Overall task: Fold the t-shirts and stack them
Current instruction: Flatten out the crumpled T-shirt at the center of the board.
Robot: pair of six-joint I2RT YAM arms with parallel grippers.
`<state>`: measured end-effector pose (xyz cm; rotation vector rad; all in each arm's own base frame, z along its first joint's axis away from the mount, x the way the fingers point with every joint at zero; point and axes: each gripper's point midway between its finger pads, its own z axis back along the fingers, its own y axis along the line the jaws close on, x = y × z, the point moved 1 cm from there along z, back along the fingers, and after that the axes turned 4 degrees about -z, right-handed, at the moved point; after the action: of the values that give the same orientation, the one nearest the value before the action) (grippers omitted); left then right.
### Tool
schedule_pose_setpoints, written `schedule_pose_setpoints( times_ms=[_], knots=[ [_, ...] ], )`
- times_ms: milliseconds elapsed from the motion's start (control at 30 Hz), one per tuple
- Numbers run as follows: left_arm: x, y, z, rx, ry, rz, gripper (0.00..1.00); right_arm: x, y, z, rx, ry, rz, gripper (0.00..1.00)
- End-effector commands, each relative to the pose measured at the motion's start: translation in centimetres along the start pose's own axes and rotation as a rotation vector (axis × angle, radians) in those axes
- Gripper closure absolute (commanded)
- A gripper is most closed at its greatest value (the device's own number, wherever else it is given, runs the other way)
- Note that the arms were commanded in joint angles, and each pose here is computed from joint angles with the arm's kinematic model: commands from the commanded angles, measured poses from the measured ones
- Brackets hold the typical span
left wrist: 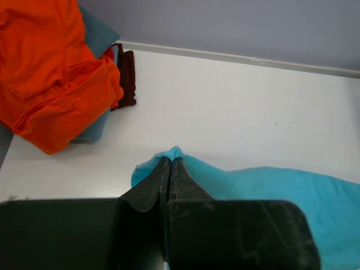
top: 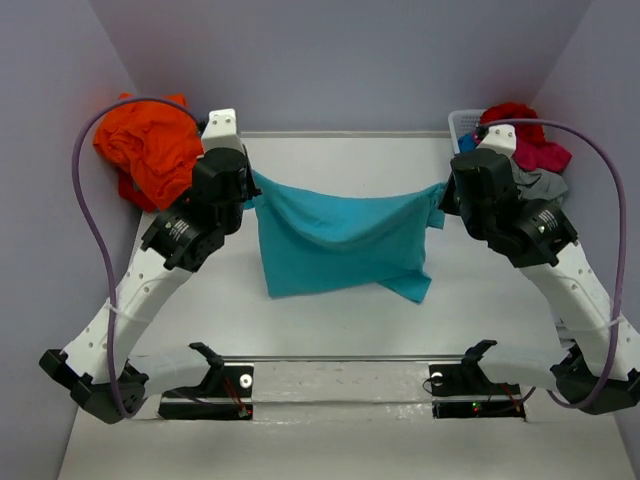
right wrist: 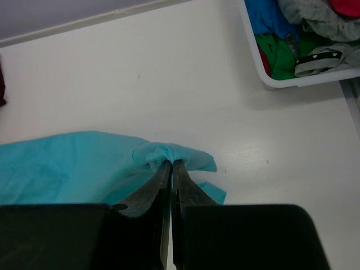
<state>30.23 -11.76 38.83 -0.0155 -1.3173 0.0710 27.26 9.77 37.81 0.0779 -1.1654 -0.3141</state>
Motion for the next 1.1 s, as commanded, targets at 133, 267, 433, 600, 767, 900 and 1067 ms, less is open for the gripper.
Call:
schedule_pose_setpoints(
  times_ms=[133,267,433,600,767,900,1067],
  knots=[
    [6.8,2.0,5.5,-0.115,-0.290,0.174,0.94,4.3,0.7,4.2,0.233,-0.180,-0.099,0.93],
    [9.0,3.0,9.0,-0.206,-0.397,0.210,0.94,6.2,1.5,6.9,0.375,-0.241,-0.100,0.93],
    [10.7,5.4,12.2,-0.204,-0.485,0.244,0.94,8.6,0.7,10.5,0.485,-0.346,-0.130,0.93],
    [11.6,8.3,14.1,-0.132,-0.548,0.273,0.94,10.2,-0.5,12.1,0.500,-0.452,-0.147,0.93],
    [11.6,8.4,13.2,-0.083,-0.548,0.255,0.94,10.7,0.2,10.8,0.456,-0.460,-0.109,0.93],
    [9.9,6.8,9.9,-0.047,-0.489,0.236,0.94,9.0,1.5,7.5,0.384,-0.389,-0.076,0.93],
    [7.1,4.3,5.3,-0.003,-0.389,0.176,0.94,5.0,3.6,2.2,0.289,-0.234,-0.022,0.93]
  ],
)
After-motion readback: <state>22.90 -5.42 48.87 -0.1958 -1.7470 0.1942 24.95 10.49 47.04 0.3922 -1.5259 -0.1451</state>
